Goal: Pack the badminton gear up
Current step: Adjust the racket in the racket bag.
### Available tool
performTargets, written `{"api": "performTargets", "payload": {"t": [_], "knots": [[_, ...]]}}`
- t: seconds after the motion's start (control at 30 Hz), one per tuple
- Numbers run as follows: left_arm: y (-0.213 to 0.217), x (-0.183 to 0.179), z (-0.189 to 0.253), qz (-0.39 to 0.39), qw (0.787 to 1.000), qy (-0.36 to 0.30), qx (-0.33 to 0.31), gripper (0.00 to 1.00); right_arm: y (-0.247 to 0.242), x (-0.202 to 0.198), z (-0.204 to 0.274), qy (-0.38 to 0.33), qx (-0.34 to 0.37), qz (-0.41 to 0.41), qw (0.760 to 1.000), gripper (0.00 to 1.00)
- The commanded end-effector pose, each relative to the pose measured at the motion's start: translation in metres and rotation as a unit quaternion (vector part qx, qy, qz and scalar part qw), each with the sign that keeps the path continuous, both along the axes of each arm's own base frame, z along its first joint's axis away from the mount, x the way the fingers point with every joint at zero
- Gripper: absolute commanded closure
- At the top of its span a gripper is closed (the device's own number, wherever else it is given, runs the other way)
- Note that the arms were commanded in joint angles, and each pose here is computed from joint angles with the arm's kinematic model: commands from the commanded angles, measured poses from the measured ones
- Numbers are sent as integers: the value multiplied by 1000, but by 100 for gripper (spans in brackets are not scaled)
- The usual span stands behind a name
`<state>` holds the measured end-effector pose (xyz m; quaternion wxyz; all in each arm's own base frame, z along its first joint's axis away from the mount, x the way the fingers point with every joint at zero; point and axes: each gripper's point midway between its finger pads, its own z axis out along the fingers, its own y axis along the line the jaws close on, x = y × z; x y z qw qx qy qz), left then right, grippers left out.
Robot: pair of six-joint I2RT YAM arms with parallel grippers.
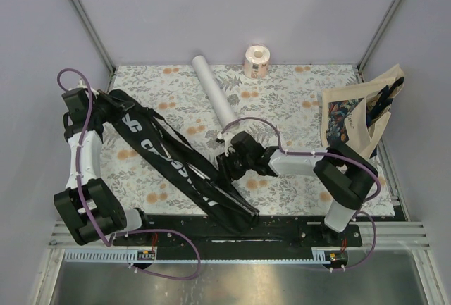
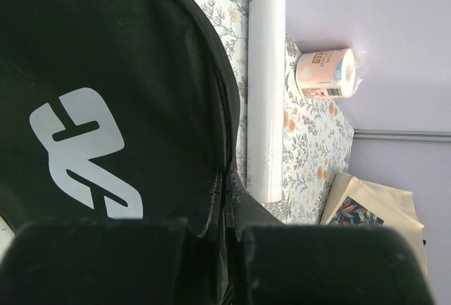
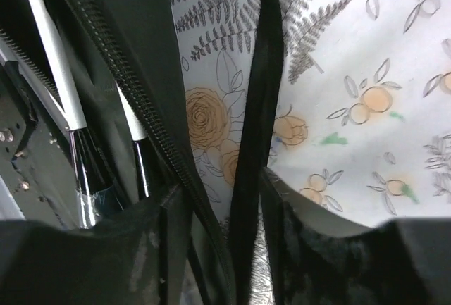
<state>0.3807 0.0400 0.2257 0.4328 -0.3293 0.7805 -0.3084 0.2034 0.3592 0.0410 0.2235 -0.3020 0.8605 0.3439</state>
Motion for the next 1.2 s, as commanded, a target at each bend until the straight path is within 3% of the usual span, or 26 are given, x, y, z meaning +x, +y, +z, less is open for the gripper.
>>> {"api": "performTargets", "payload": {"t": [0.0,0.03,0.07,0.2,0.3,0.5,0.57,0.63,0.77,0.97,1.17], "knots": [[1,3,27,0,999,-46,11,100,7,-16,-4,32,12,5,999,75],[5,1,24,9,999,-36,15,100,1,-17,-3,36,1,-6,999,93],[8,0,24,17,999,-30,20,100,-3,-15,7,31,-2,-15,999,100],[28,-8,18,71,996,20,47,100,-34,-25,76,25,-16,-67,997,100],[34,-11,17,91,994,28,52,100,-46,-32,126,4,21,-113,993,100],[31,-7,-5,75,995,62,37,100,-44,-40,116,32,29,-137,990,100],[31,-9,-5,71,995,63,41,86,-43,-39,121,34,38,-142,989,100],[34,-13,-3,78,993,67,55,64,-42,-36,132,25,51,-148,987,100],[20,-30,-1,73,991,70,85,43,-43,-29,142,10,59,-163,985,100],[-19,-83,-10,59,981,78,165,27,-43,-27,137,10,54,-168,984,100],[-58,-127,0,-5,984,55,171,20,-35,-30,134,27,65,-166,984,100]]}}
